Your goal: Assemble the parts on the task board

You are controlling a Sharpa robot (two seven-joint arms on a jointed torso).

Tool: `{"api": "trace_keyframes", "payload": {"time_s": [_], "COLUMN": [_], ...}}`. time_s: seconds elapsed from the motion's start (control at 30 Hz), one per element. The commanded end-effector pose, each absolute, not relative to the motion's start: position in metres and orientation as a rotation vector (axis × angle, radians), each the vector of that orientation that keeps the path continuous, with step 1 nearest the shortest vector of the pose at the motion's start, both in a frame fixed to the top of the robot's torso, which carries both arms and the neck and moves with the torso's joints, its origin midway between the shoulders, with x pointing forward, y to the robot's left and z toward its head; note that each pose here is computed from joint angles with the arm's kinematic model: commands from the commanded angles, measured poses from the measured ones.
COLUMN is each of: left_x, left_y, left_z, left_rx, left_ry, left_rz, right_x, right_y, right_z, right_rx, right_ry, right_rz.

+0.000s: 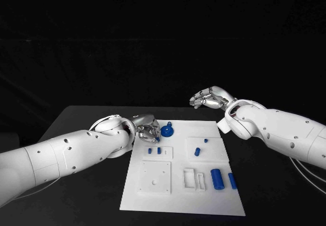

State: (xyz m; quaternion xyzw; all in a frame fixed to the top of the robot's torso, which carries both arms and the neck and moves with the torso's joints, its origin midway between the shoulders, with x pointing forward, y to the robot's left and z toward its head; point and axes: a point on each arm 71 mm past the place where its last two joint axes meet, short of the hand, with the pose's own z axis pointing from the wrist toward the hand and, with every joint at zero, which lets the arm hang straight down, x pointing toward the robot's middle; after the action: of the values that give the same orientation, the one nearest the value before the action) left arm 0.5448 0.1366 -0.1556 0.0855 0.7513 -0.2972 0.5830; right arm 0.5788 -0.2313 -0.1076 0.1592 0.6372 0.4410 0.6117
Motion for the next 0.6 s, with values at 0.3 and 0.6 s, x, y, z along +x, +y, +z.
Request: {"api": "trace_keyframes", "payload": {"time_s": [0.3, 0.6], "left_x": [0.5480, 0.5468], "left_y": [0.1369, 0.1382], "left_z": [-0.1587, -0.1600], "left_rx": [0.206, 0.210], "left_ry": [1.781, 1.794], "left_rz": [-0.676, -0.673], "right_x": [0.5782, 0.5783], "right_y": [-0.2294, -0.2296], "right_z": [-0.1075, -0.1075], "right_rx": [0.357, 0.356], "right_ry": [1.475, 1.475], "right_rz": [1.034, 1.034]}}
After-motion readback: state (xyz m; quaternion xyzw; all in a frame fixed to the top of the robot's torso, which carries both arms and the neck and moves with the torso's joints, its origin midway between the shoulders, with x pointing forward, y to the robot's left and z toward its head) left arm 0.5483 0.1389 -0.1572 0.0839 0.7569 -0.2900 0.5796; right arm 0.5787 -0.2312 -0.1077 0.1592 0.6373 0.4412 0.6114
